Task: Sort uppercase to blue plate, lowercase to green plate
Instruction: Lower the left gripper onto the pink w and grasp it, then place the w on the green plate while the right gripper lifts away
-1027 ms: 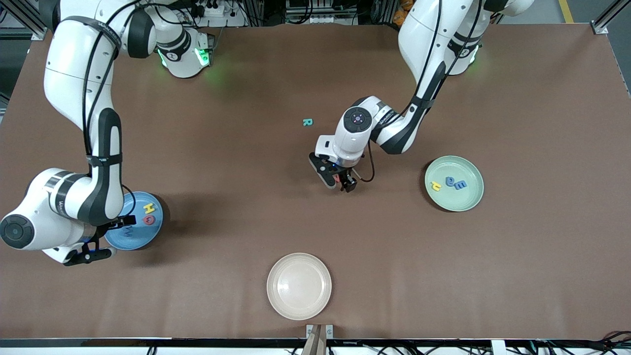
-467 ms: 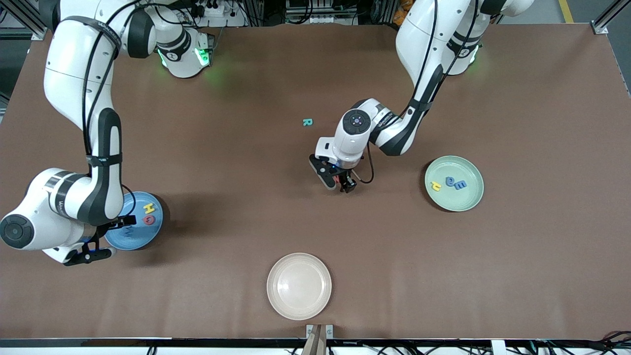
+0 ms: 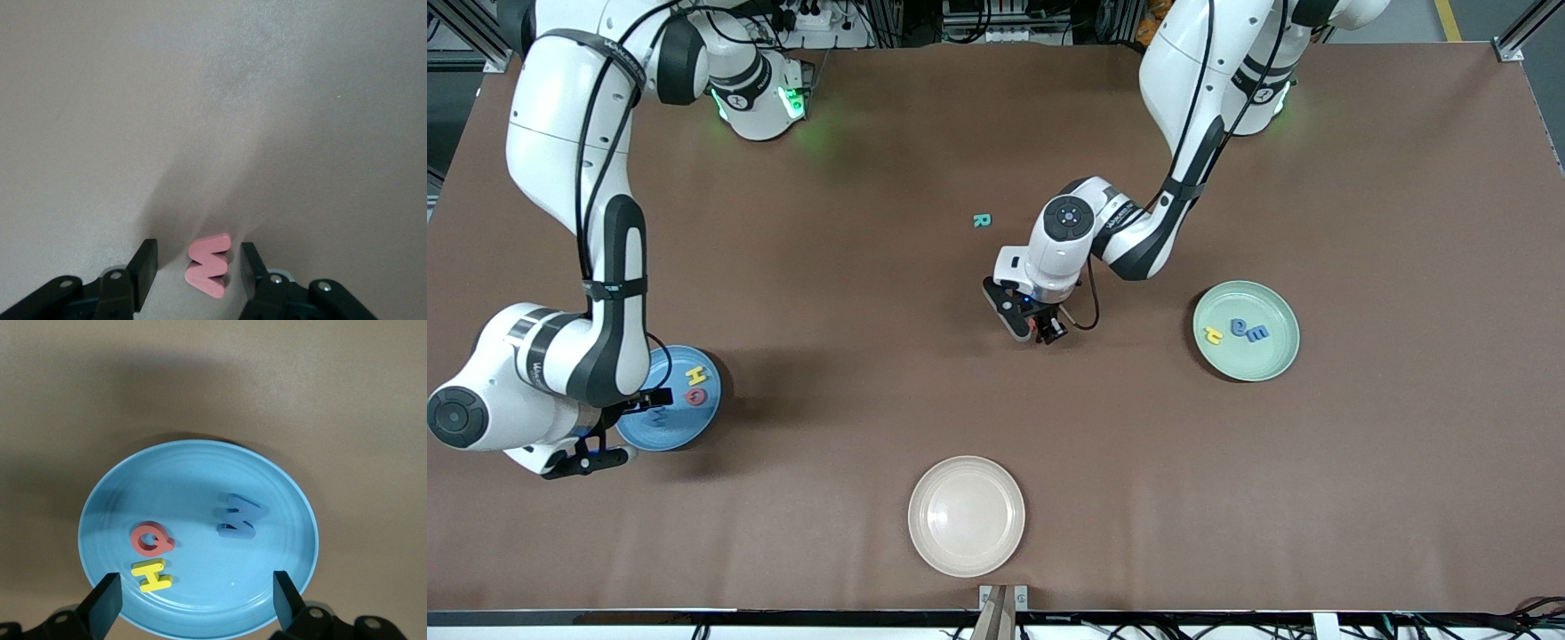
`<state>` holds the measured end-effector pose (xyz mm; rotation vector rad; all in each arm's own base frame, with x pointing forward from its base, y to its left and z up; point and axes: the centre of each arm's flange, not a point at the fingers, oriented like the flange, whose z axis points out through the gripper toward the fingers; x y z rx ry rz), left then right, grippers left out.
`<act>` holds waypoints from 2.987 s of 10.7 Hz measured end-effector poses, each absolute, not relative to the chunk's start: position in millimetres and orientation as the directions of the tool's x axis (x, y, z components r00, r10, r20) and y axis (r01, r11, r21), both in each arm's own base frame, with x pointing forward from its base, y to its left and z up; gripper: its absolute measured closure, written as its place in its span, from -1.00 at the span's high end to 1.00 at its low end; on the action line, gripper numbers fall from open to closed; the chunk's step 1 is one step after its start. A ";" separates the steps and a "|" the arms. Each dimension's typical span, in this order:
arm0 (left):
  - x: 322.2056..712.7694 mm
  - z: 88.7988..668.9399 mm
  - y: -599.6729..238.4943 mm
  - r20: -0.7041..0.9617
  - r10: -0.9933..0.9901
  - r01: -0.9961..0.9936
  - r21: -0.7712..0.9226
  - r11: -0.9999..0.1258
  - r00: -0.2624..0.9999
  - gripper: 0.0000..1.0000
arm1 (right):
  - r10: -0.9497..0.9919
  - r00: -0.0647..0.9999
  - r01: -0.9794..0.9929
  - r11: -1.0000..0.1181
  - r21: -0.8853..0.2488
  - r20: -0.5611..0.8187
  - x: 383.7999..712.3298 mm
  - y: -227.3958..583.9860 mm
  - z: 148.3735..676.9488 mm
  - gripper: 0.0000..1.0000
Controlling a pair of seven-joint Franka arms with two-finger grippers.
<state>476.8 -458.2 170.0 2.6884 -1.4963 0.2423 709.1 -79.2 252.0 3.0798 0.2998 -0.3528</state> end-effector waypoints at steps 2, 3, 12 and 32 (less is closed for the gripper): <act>478.0 171.1 -458.2 0.166 -0.839 -0.848 -0.029 -0.530 0.518 -0.08 | 0.187 0.956 0.193 -0.981 0.005 -0.227 709.0 -79.0 251.8 1.00; 478.4 171.8 -458.3 0.168 -0.838 -0.847 -0.030 -0.530 0.518 -0.22 | 0.187 0.956 0.193 -0.981 0.005 -0.227 708.9 -79.0 251.8 1.00; 497.0 178.6 -438.5 0.131 -0.832 -0.836 -0.036 -0.547 0.539 -0.44 | 0.218 0.961 0.222 -0.975 0.006 -0.172 689.1 -45.1 252.5 1.00; 541.9 231.1 -68.4 -0.109 -0.439 -0.437 0.044 -0.899 0.892 -0.24 | -0.081 0.978 -0.095 -0.994 -0.062 -0.193 619.5 138.2 278.2 1.00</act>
